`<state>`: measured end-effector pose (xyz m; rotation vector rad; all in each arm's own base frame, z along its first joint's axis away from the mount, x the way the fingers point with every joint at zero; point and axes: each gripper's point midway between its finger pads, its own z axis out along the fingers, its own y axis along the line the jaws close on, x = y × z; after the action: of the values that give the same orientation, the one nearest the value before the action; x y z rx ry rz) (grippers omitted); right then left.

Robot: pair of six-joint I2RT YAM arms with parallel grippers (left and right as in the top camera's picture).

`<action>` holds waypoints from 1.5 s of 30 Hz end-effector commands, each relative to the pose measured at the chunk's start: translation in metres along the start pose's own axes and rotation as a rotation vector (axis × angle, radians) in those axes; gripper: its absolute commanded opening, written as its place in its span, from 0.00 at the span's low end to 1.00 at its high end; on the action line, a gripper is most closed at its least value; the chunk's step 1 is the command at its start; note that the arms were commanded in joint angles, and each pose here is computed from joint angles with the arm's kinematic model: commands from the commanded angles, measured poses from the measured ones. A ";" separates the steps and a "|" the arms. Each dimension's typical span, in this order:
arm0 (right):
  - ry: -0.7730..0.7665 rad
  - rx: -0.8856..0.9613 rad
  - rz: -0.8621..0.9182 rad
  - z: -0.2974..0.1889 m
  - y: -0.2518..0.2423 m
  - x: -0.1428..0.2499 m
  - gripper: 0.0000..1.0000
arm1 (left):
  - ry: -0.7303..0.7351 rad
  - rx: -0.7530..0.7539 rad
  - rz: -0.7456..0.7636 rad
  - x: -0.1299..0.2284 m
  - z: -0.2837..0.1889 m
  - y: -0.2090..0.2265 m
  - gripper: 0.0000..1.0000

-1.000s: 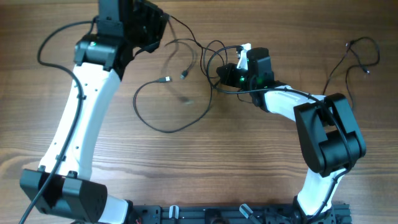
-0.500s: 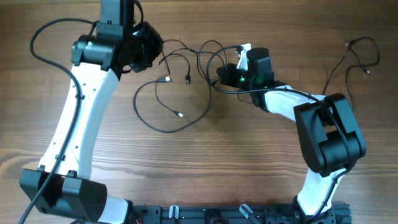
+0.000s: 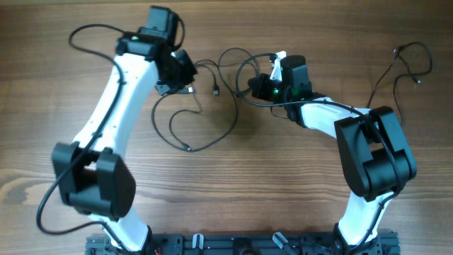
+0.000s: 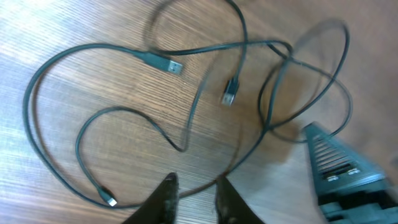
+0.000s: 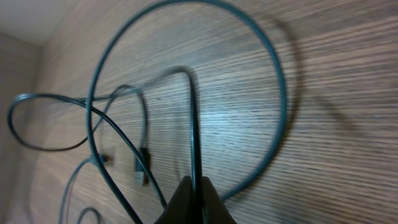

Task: Untangle cables

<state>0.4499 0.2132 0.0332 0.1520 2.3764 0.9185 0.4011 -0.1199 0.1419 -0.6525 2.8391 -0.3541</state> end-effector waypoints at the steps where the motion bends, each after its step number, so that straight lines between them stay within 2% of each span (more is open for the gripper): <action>1: -0.005 0.054 -0.010 0.005 -0.014 0.002 0.04 | -0.011 -0.070 0.113 -0.002 0.021 0.004 0.47; 2: -0.005 0.054 -0.011 0.005 -0.014 0.002 0.04 | -0.027 -0.077 0.114 -0.006 0.022 0.004 0.64; 3: -0.004 0.054 -0.010 0.005 -0.014 0.002 0.04 | -0.041 -0.080 0.115 -0.010 0.024 0.004 0.70; 7: 0.001 0.057 -0.008 0.005 -0.015 0.004 0.04 | -0.092 -0.073 0.118 -0.022 0.028 -0.001 0.79; 11: 0.040 -0.026 -0.074 0.003 0.001 0.008 0.04 | -0.094 -0.073 0.128 -0.024 0.033 -0.001 0.80; 14: 0.017 -0.086 -0.099 -0.014 0.026 -0.005 0.04 | -0.089 -0.126 0.141 -0.025 0.042 0.008 0.80; 17: -0.028 -0.109 -0.136 -0.045 0.054 -0.023 0.04 | -0.092 -0.215 0.134 -0.029 0.054 0.027 0.80; 23: -0.077 -0.130 -0.164 -0.115 0.099 -0.039 0.04 | -0.041 -0.277 0.075 -0.035 0.078 0.057 0.86; 30: -0.105 -0.039 -0.164 -0.191 0.125 -0.047 0.04 | 0.039 -0.163 0.003 -0.036 0.079 0.059 0.90; 36: -0.024 0.012 -0.138 -0.228 0.146 -0.050 0.04 | 0.030 -0.157 0.002 -0.038 0.079 0.058 0.92; 45: -0.047 0.033 -0.157 -0.267 0.170 -0.065 0.04 | 0.030 -0.157 0.003 -0.038 0.079 0.058 0.94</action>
<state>0.3329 0.1719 0.3046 0.0212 2.4003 0.8242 0.4318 -0.0647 0.0583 -0.6868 2.9104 -0.1320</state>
